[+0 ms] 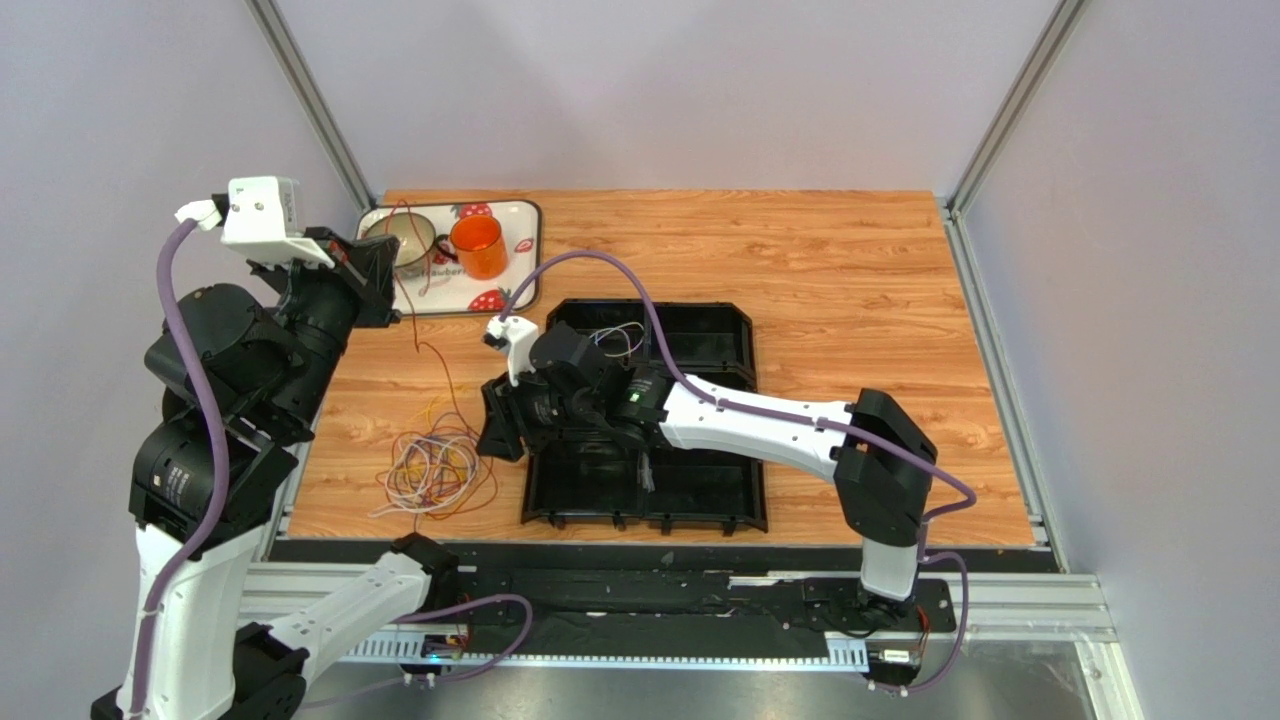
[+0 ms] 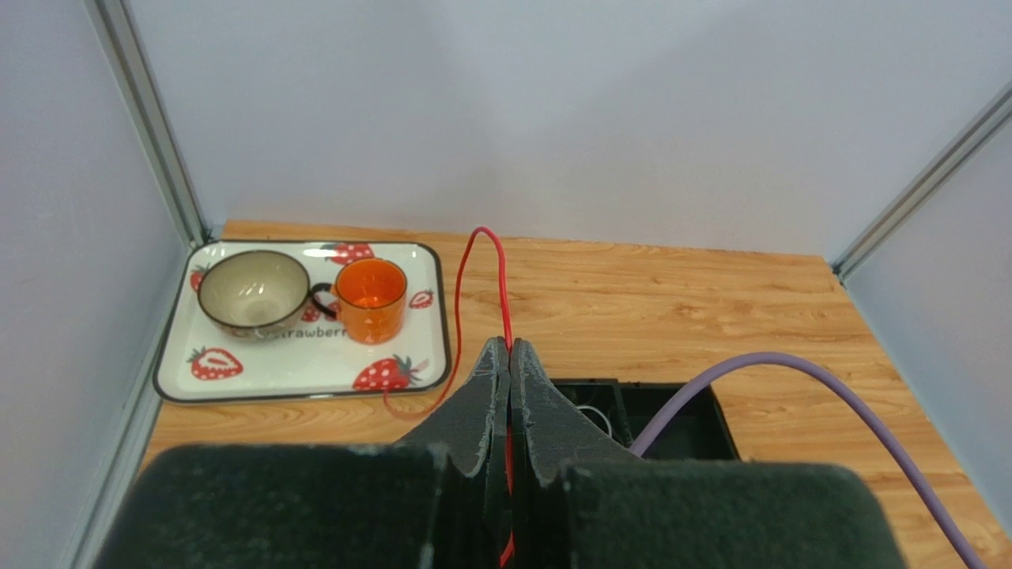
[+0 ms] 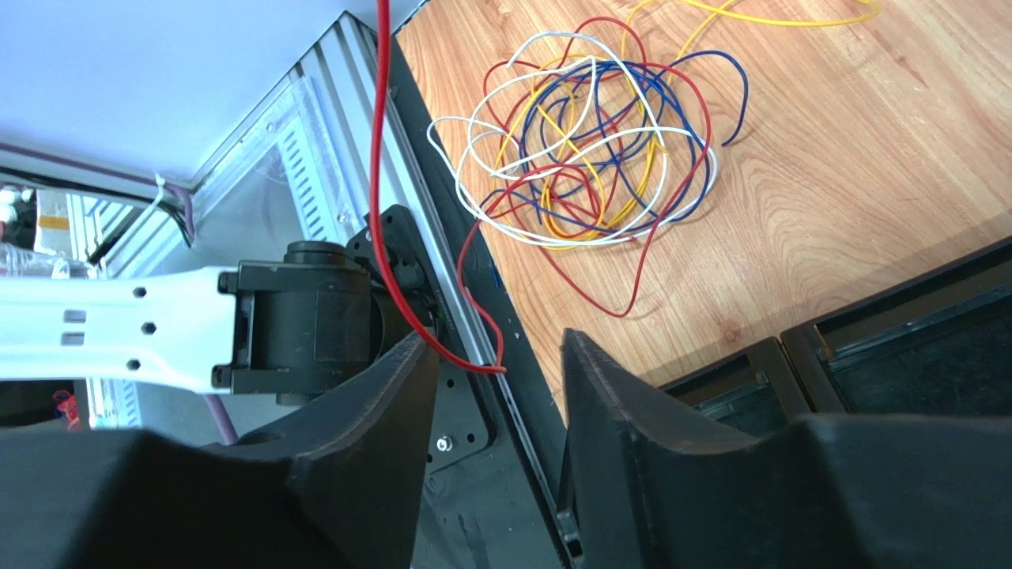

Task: Untangle the cables

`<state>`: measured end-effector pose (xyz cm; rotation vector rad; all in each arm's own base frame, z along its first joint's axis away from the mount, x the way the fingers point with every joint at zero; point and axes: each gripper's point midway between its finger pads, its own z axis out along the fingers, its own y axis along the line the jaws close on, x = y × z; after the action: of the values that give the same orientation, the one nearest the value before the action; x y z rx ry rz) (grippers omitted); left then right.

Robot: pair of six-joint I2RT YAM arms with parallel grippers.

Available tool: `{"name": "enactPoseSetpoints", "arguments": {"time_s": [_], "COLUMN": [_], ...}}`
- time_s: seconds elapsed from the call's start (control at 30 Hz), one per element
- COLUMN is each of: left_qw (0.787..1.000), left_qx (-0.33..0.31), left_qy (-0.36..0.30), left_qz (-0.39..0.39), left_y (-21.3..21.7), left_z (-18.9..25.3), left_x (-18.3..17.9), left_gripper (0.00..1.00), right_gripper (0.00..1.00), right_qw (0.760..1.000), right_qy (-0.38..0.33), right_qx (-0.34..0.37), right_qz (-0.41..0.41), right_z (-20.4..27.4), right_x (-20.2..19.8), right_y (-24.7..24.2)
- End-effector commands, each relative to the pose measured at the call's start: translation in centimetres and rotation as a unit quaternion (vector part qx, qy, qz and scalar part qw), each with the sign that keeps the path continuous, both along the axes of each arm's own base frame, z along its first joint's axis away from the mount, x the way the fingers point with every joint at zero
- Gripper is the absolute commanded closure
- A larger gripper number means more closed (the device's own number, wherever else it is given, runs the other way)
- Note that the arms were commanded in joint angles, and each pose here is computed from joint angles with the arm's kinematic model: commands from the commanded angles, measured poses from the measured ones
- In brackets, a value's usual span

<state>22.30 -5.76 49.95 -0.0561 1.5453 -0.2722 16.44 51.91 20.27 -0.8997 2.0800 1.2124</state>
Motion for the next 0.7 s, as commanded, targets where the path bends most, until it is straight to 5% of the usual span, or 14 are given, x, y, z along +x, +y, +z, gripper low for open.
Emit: {"name": "enactPoseSetpoints", "arguments": {"time_s": [0.0,0.07,0.2,0.3,0.47,0.57,0.6,0.67], "left_qw": [1.0,1.0,1.0,0.999,0.994,0.985,0.977,0.967], "left_qx": [0.009,0.008,0.01,0.017,0.036,0.062,0.071,0.07], "left_qy": [-0.018,-0.021,-0.021,-0.009,0.049,0.125,0.174,0.226], "left_qz": [0.011,0.011,0.017,0.035,0.093,0.105,0.104,0.088], "left_y": [0.5,0.5,0.7,1.3,3.5,3.5,3.0,2.0], "left_z": [0.7,0.8,0.8,0.2,-3.4,-9.5,-13.1,-16.6], "left_x": [0.1,0.1,0.2,0.3,0.0,0.5,0.6,0.6], "left_gripper": [1.0,1.0,1.0,1.0,1.0,0.82,0.62,0.44], "right_gripper": [0.55,0.62,1.0,1.0,1.0,1.0,1.0,1.0], "right_qw": [0.999,0.999,0.999,0.999,0.993,0.979,0.974,0.961], "right_qy": [-0.007,-0.01,-0.008,-0.02,-0.108,-0.182,-0.2,-0.242], "right_qx": [0.032,0.03,0.033,0.029,0.048,0.081,0.088,0.112], "right_qz": [0.009,0.01,0.014,0.009,-0.021,-0.043,-0.062,-0.077], "right_z": [1.9,1.8,2.2,3.6,13.1,20.6,22.2,26.1], "right_x": [0.1,0.0,0.0,0.2,2.0,2.8,3.4,3.6], "right_y": [1.9,2.0,2.1,1.7,-0.7,-3.0,-3.7,-5.4]}}
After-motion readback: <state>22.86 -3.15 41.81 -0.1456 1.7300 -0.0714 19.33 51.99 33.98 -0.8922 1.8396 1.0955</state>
